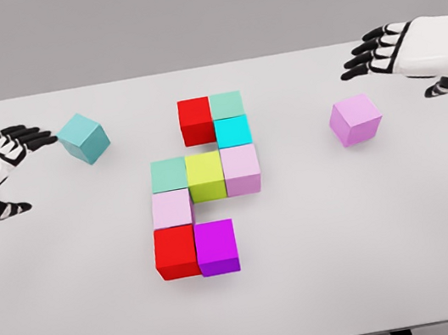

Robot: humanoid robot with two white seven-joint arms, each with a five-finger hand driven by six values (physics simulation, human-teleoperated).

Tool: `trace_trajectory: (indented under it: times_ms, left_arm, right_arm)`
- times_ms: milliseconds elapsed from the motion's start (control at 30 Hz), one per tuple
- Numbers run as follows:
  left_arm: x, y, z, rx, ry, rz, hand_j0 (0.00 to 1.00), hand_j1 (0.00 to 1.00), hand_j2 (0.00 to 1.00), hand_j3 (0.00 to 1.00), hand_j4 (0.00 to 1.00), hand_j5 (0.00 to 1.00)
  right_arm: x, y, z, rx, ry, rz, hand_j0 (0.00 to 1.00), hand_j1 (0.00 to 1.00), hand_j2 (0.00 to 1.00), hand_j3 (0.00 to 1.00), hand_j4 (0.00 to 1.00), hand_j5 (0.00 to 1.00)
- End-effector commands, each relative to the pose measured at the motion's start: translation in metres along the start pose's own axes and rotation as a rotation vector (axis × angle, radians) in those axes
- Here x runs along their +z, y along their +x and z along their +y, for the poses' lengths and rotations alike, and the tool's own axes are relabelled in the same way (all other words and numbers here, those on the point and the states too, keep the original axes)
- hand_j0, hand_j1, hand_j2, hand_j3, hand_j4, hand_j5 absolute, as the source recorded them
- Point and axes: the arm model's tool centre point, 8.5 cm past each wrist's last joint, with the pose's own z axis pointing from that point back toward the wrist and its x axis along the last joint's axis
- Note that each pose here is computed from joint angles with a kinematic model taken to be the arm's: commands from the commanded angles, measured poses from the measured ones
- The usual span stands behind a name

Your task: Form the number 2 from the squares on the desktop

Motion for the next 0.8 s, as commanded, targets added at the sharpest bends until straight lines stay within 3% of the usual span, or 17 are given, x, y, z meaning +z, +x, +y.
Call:
trace_trajectory:
  times_ms: [0,67,100,133,167,200,233,267,300,367,400,433,467,633,767]
  left_arm:
    - [0.002,-0.005,0.000,0.007,0.005,0.016,1.00,1.00,1.00,1.00,1.00,1.00]
    - [0.003,-0.006,-0.001,0.009,0.010,0.020,1.00,1.00,1.00,1.00,1.00,1.00]
    - [0.005,-0.010,-0.004,0.025,0.013,0.037,1.00,1.00,1.00,1.00,1.00,1.00]
    - [0.005,-0.012,-0.005,0.028,0.014,0.043,1.00,1.00,1.00,1.00,1.00,1.00]
    - [0.005,-0.016,-0.008,0.047,0.025,0.058,1.00,1.00,1.00,1.00,1.00,1.00]
    - [0.004,-0.018,-0.006,0.049,0.032,0.060,1.00,1.00,1.00,1.00,1.00,1.00]
    - [0.003,-0.021,-0.001,0.038,0.033,0.064,1.00,1.00,1.00,1.00,1.00,1.00]
    - [-0.002,-0.023,0.013,0.004,0.051,0.057,1.00,1.00,1.00,1.00,1.00,1.00]
    - [-0.010,-0.023,0.022,-0.020,0.021,0.045,1.00,1.00,1.00,1.00,1.00,1.00]
    - [-0.024,-0.023,0.024,-0.049,-0.134,0.022,1.00,1.00,1.00,1.00,1.00,1.00]
    - [-0.036,-0.029,0.019,-0.064,-0.318,0.018,1.00,1.00,1.00,1.00,1.00,1.00]
    - [-0.048,-0.034,0.014,-0.076,-0.462,0.013,1.00,1.00,1.00,1.00,1.00,1.00]
    - [-0.060,-0.041,0.016,-0.082,-0.488,0.016,1.00,1.00,1.00,1.00,1.00,1.00]
    - [-0.118,-0.056,-0.004,-0.051,-0.592,0.019,1.00,1.00,1.00,1.00,1.00,1.00]
    - [-0.142,-0.068,0.006,-0.026,-0.580,0.058,1.00,1.00,1.00,1.00,1.00,1.00]
  right_arm:
    - [-0.003,0.004,-0.002,0.003,-0.009,-0.014,1.00,1.00,1.00,1.00,1.00,1.00]
    - [-0.008,0.011,-0.003,-0.024,-0.031,-0.052,1.00,1.00,1.00,1.00,1.00,1.00]
    - [-0.013,0.020,-0.004,-0.068,-0.061,-0.106,0.98,0.98,0.98,0.98,0.98,0.98]
    - [-0.017,0.018,0.000,-0.156,-0.067,-0.086,0.98,0.98,0.98,0.98,0.98,0.98]
    - [-0.020,0.000,0.003,-0.368,-0.073,0.071,0.99,0.99,0.99,0.99,0.99,0.99]
    - [-0.028,-0.011,0.007,-0.561,-0.087,0.170,0.99,0.99,0.99,0.99,0.99,0.99]
    - [-0.029,-0.018,0.009,-0.630,-0.075,0.252,1.00,1.00,1.00,1.00,1.00,1.00]
    - [-0.028,-0.022,0.010,-0.651,-0.070,0.285,1.00,1.00,1.00,1.00,1.00,1.00]
    - [-0.031,-0.022,0.016,-0.664,-0.046,0.308,1.00,1.00,1.00,1.00,1.00,1.00]
    - [-0.042,-0.016,0.035,-0.607,0.034,0.336,1.00,1.00,1.00,1.00,1.00,1.00]
    - [-0.052,-0.014,0.046,-0.545,0.081,0.384,1.00,1.00,1.00,1.00,1.00,1.00]
    - [-0.054,-0.016,0.050,-0.547,0.093,0.419,1.00,1.00,1.00,1.00,1.00,1.00]
    - [-0.059,-0.014,0.054,-0.543,0.114,0.420,1.00,1.00,1.00,1.00,1.00,1.00]
    - [-0.090,-0.023,0.068,-0.567,0.171,0.427,1.00,1.00,1.00,1.00,1.00,1.00]
    - [-0.092,-0.021,0.075,-0.574,0.196,0.426,1.00,1.00,1.00,1.00,1.00,1.00]
